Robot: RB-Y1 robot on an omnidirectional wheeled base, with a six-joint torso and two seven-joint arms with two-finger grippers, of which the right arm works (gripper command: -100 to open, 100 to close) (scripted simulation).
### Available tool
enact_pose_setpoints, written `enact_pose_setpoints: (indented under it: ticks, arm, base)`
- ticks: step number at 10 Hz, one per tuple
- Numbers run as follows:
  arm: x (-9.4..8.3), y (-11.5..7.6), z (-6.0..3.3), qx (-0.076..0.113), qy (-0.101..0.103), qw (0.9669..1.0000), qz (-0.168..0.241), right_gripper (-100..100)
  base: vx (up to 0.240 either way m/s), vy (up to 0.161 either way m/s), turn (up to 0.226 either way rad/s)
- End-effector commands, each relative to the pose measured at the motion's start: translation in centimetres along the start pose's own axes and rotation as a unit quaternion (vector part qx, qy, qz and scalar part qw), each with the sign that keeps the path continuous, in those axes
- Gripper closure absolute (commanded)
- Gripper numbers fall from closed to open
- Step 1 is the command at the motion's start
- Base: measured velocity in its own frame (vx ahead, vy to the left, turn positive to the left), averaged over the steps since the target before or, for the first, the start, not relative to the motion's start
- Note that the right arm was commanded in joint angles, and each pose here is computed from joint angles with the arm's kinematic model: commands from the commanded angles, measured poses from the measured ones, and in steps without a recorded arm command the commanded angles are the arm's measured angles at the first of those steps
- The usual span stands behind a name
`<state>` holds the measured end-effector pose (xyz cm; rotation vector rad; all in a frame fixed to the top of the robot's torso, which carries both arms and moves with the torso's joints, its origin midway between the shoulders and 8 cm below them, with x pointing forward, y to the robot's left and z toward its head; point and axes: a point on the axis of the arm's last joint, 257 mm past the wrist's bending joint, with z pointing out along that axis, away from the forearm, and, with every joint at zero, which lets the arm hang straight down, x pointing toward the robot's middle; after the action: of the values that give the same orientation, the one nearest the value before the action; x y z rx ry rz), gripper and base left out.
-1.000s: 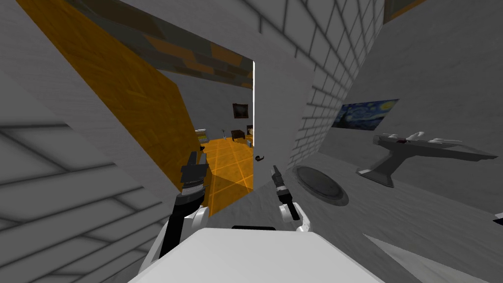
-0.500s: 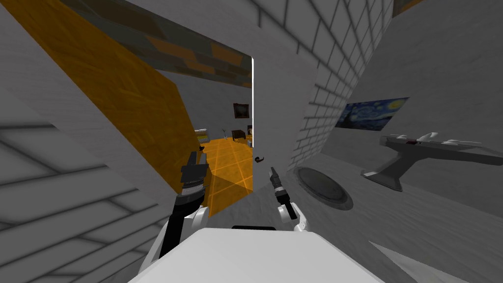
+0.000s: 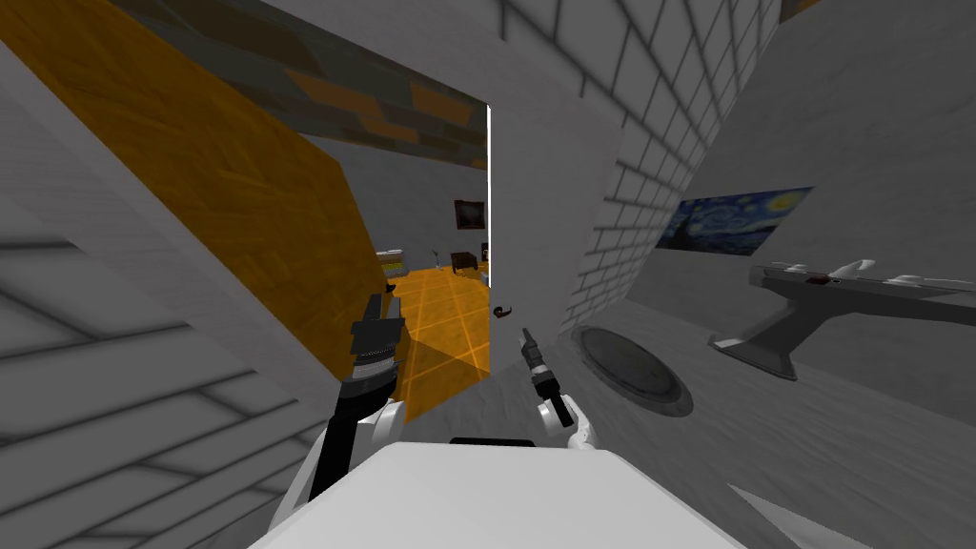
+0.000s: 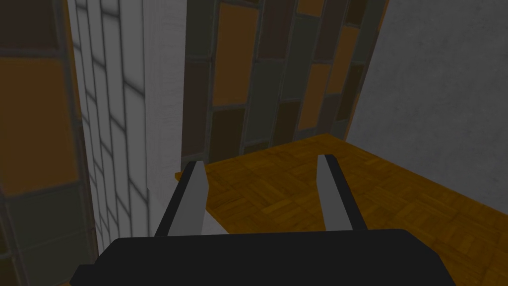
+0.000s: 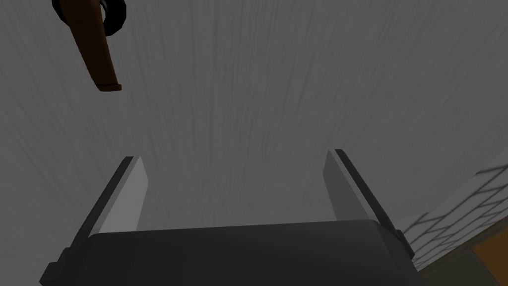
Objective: Push the door open
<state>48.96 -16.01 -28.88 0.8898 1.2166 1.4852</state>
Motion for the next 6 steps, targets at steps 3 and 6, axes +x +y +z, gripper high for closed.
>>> enact_pose_setpoints:
  ticks: [3, 6]
  arm:
    - [1.2, -2.2, -0.10, 0.023, 0.014, 0.9996, 0.006, -100]
    - [2.4, -4.6, -0.57, 0.049, 0.029, 0.9983, 0.013, -100]
  base:
    - [0.055, -0.044, 0.032]
    - [0.081, -0.057, 0.043]
